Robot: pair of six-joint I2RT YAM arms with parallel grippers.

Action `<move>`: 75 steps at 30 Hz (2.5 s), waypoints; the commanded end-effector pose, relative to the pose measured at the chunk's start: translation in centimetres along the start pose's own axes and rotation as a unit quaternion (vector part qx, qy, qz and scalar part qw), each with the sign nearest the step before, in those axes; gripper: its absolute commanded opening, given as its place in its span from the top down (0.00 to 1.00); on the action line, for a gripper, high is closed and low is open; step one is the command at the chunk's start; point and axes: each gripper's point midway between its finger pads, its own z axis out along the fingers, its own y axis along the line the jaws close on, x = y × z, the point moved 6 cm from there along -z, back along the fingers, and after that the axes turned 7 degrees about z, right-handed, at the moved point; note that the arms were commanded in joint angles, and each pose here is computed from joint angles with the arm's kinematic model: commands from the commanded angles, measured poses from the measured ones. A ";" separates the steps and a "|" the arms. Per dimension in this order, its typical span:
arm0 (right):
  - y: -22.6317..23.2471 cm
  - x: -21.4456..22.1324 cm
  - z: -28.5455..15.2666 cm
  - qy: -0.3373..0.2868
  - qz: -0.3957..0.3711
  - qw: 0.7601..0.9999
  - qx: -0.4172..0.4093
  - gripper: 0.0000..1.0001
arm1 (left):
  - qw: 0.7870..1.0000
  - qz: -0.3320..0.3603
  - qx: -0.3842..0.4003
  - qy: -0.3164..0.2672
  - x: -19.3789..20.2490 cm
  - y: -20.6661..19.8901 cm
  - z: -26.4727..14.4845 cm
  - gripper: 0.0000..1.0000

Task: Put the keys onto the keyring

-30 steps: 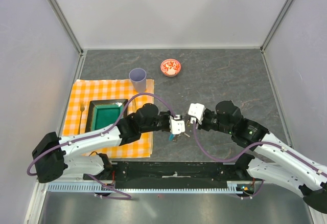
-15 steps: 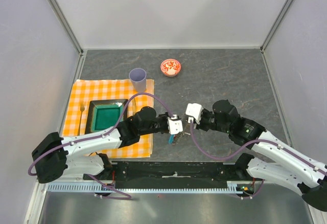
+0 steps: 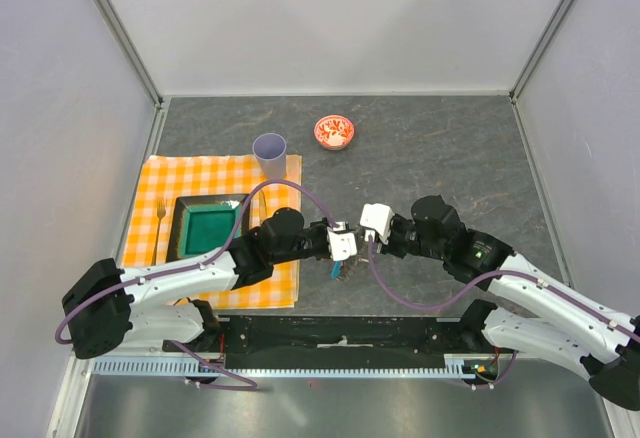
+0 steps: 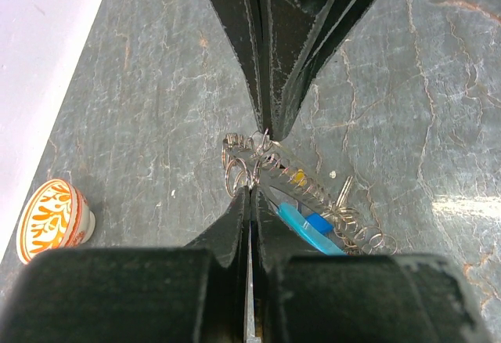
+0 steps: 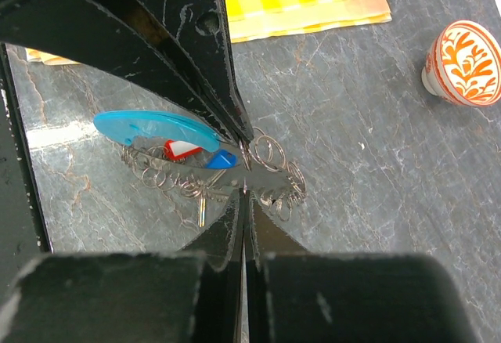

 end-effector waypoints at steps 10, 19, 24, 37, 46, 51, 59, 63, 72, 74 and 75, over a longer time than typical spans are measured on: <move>-0.3 -0.7 0.4 -0.022 -0.002 1.000 0.008 1.00 | 0.997 -0.003 -0.033 -0.063 -2.8 1.7 -0.3 0.98; -0.2 -0.9 0.5 -0.025 -0.001 1.000 0.005 1.00 | 0.997 -0.005 -0.031 -0.064 -2.7 1.6 -0.2 0.98; -0.2 -0.7 0.5 -0.023 -0.001 1.000 0.004 1.00 | 0.997 -0.006 -0.029 -0.066 -2.8 1.6 -0.2 0.98; -0.1 -0.6 0.5 -0.023 0.002 1.000 0.003 1.00 | 0.998 -0.008 -0.035 -0.059 -2.6 1.7 -0.1 0.98; -0.3 -0.6 0.2 -0.022 0.002 1.000 0.016 1.00 | 0.998 -0.009 -0.043 -0.047 -2.2 1.9 0.0 0.98; -0.3 -0.5 0.2 -0.020 0.002 1.000 0.013 1.00 | 0.998 -0.011 -0.044 -0.045 -2.1 1.9 0.1 0.98; -0.3 -0.6 0.2 -0.022 0.002 1.000 0.012 1.00 | 0.998 -0.010 -0.042 -0.046 -2.2 1.9 0.1 0.98; -0.3 -0.7 0.2 -0.021 0.002 1.000 0.011 1.00 | 0.998 -0.011 -0.041 -0.048 -2.2 1.9 0.1 0.98; -0.2 -0.7 0.4 -0.023 0.002 1.000 0.004 1.00 | 0.998 -0.011 -0.038 -0.053 -2.4 1.8 0.1 0.98; -0.2 -0.7 0.5 -0.022 0.002 1.000 0.003 1.00 | 0.998 -0.011 -0.038 -0.056 -2.5 1.8 0.1 0.98; -0.2 -0.8 0.5 -0.023 0.002 1.000 0.003 1.00 | 0.998 -0.011 -0.037 -0.056 -2.4 1.8 0.1 0.98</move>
